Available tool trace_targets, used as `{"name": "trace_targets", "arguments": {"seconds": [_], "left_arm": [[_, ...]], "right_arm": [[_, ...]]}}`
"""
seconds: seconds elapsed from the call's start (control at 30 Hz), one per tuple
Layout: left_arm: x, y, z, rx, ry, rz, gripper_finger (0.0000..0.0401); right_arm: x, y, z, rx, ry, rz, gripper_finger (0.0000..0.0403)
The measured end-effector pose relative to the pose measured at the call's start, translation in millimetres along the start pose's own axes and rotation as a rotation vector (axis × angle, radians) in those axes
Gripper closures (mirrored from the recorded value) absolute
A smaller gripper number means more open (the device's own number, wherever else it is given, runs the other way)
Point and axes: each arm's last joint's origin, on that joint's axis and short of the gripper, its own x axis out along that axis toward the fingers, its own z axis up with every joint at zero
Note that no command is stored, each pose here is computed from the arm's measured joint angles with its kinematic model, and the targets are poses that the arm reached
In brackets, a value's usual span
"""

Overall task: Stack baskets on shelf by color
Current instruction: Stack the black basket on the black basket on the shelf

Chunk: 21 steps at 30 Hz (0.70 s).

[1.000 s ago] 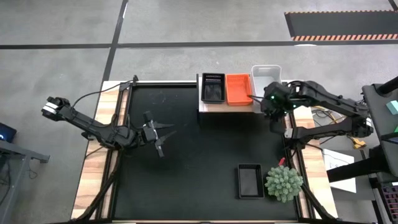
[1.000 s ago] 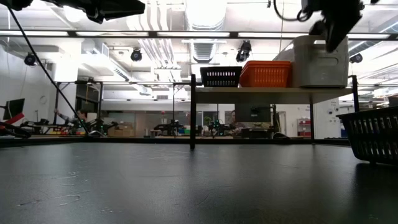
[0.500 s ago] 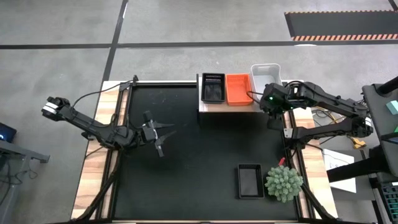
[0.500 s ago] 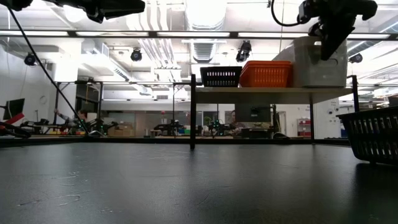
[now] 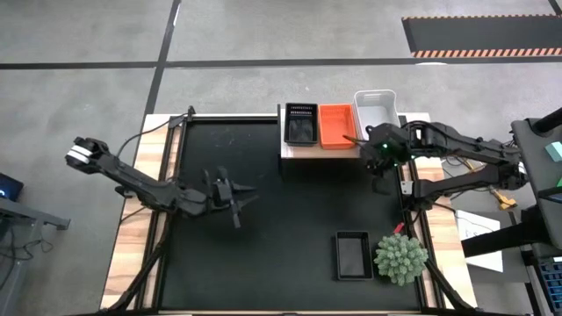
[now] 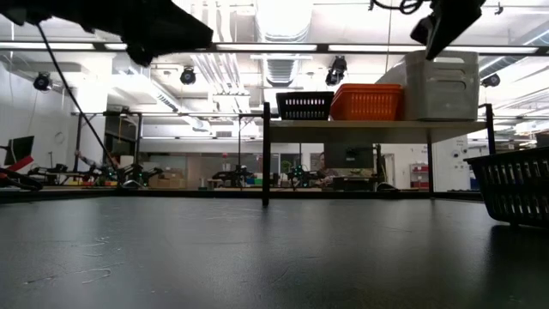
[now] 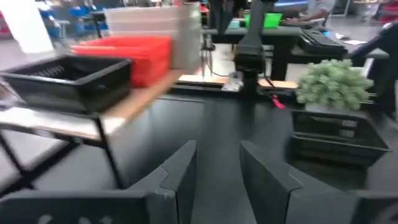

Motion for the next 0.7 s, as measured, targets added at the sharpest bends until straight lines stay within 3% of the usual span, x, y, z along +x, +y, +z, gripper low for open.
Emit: {"name": "trace_targets", "arguments": {"seconds": [0.4,0.7], "left_arm": [[34.3,-29.5,-27.2,-0.049,-0.054,-0.117,0.0295],[39.6,-33.4,-32.6,-0.068,-0.081,-0.121,0.0295]], "right_arm": [[27.5,44.6,14.8,-0.201,-0.192,0.116,0.0394],[59.3,65.4,-1.1,-0.21,-0.135,0.176,0.0394]]}}
